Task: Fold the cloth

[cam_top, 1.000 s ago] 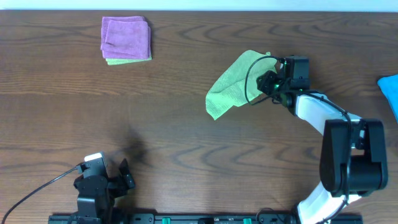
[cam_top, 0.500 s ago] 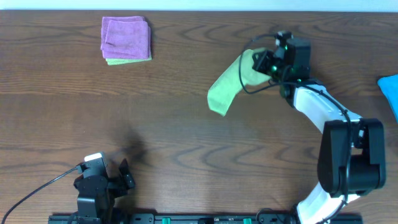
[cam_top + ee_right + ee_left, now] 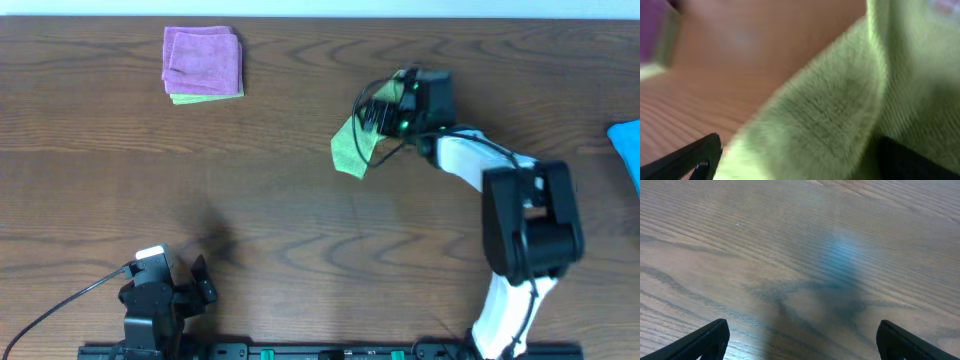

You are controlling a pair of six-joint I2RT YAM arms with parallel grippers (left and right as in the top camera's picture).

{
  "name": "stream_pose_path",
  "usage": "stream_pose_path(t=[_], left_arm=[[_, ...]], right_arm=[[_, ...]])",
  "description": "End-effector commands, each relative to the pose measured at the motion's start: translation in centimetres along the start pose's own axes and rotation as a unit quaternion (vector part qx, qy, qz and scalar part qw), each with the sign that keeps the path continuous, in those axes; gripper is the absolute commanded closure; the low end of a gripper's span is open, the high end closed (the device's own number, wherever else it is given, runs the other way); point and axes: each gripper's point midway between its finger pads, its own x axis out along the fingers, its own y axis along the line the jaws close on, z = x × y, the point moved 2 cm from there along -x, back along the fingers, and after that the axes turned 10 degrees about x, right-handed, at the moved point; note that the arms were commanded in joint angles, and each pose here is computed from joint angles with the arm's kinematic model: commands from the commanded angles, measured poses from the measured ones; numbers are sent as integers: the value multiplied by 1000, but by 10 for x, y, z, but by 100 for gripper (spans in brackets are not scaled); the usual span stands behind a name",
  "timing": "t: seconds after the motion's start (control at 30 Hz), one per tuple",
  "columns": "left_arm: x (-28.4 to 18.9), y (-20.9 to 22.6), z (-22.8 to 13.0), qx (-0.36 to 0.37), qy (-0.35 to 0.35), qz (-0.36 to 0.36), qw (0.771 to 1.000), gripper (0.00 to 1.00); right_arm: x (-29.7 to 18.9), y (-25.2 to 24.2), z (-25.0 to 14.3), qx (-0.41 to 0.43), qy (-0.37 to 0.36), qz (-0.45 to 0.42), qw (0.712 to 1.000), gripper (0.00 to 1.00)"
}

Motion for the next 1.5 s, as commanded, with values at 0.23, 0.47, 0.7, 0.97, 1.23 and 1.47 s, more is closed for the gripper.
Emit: stream_pose_path(t=[0.23,0.47,0.7,0.97,1.23,1.47], left_arm=[[3,2,-15,15,29,5,999,5],[3,2,-15,15,29,5,999,5],[3,2,-15,15,29,5,999,5],[3,2,-15,15,29,5,999,5],[3,2,-15,15,29,5,999,5],[3,2,-15,15,29,5,999,5]], right_arm=[[-41,7,54,34,-71,-57,995,1],[-68,-18,85,62,-106,-106,987,1],[-66,-15,70,174,-55,-58,981,1],[-77,-6,-1,138,125,-36,982,1],[-140,-15,-30,24,177,-126,976,1],[-214,21,-21,-52,123,-110,985,1]])
